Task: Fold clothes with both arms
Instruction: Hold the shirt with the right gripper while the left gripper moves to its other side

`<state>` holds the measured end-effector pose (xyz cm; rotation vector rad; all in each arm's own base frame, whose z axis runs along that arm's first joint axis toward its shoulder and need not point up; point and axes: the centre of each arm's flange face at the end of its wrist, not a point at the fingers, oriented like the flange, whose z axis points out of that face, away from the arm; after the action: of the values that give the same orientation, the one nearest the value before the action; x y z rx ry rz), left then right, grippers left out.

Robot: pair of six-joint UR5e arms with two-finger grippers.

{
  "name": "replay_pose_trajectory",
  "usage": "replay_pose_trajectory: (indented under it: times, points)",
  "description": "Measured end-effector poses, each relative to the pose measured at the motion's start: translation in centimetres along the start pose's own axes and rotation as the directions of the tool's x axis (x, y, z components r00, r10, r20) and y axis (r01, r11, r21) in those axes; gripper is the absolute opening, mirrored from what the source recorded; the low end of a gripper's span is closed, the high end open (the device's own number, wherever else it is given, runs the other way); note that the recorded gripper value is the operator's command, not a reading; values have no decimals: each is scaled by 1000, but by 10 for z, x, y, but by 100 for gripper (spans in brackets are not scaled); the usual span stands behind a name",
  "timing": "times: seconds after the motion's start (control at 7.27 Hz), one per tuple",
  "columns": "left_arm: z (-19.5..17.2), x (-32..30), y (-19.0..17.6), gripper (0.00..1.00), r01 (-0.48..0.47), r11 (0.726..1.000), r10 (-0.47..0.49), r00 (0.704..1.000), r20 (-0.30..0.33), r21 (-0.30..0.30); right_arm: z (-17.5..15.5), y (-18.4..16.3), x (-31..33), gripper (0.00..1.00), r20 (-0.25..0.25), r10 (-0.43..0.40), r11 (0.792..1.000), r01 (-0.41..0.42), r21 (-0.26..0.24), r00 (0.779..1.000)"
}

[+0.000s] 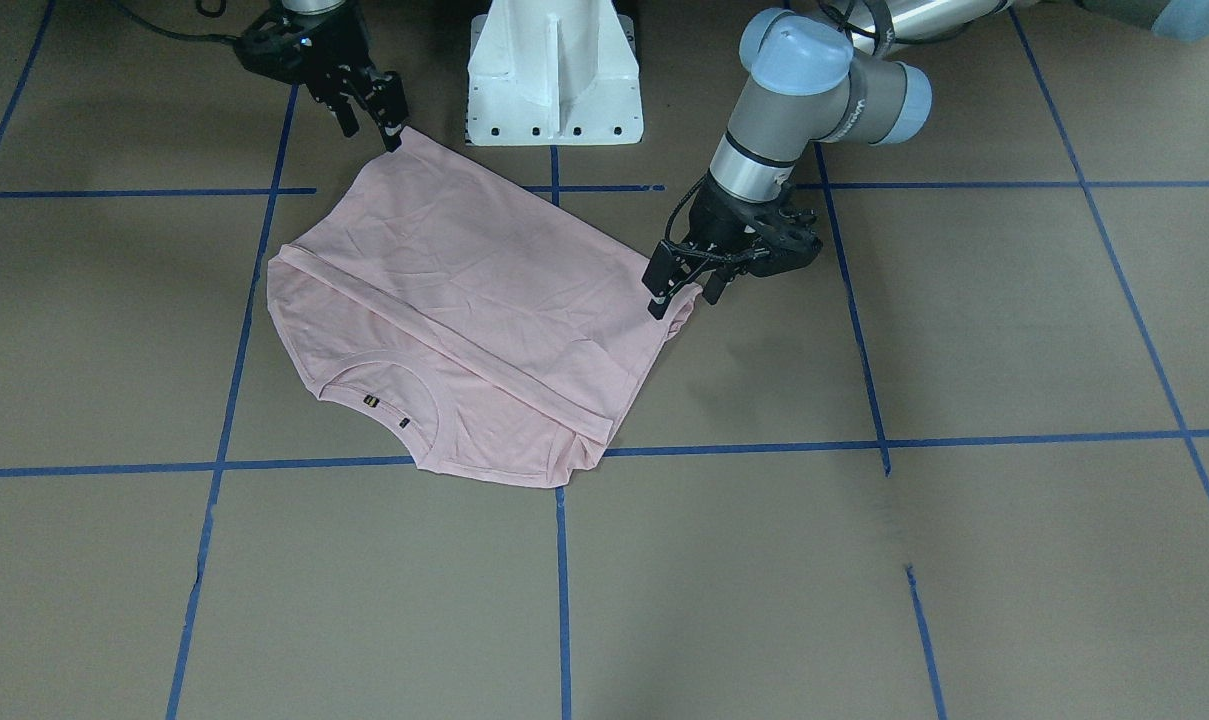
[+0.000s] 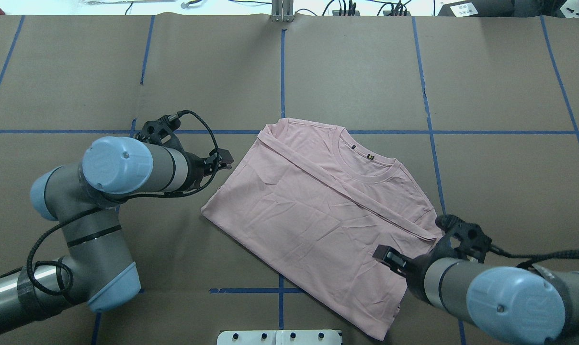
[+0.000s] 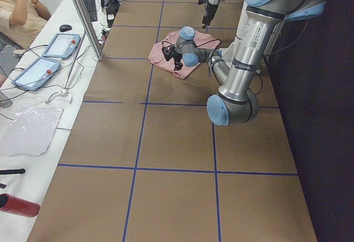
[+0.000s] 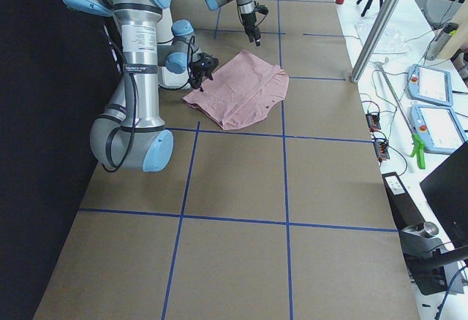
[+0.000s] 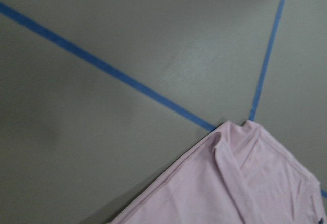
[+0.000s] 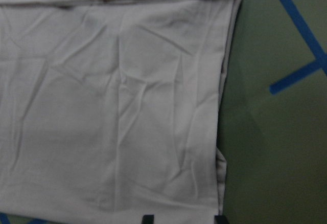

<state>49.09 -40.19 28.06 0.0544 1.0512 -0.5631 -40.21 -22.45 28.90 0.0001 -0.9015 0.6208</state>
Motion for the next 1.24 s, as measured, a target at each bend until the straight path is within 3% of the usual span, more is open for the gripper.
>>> replay_pose_trajectory:
  times: [0.28, 0.96, 1.24]
  points:
    - [21, -15, 23, 78, -21, 1000, 20, 997, 71, 9, 9, -35, -15, 100, 9, -28, 997, 28, 67, 1000]
    - [34, -28, 38, 54, -36, 999, 35, 993, 110, 1, 27, -39, -26, 100, -1, -34, 996, 34, 84, 999]
    - [36, -33, 39, 8, -37, 999, 37, 992, 119, -2, 34, -38, -29, 100, -4, -34, 996, 34, 86, 999]
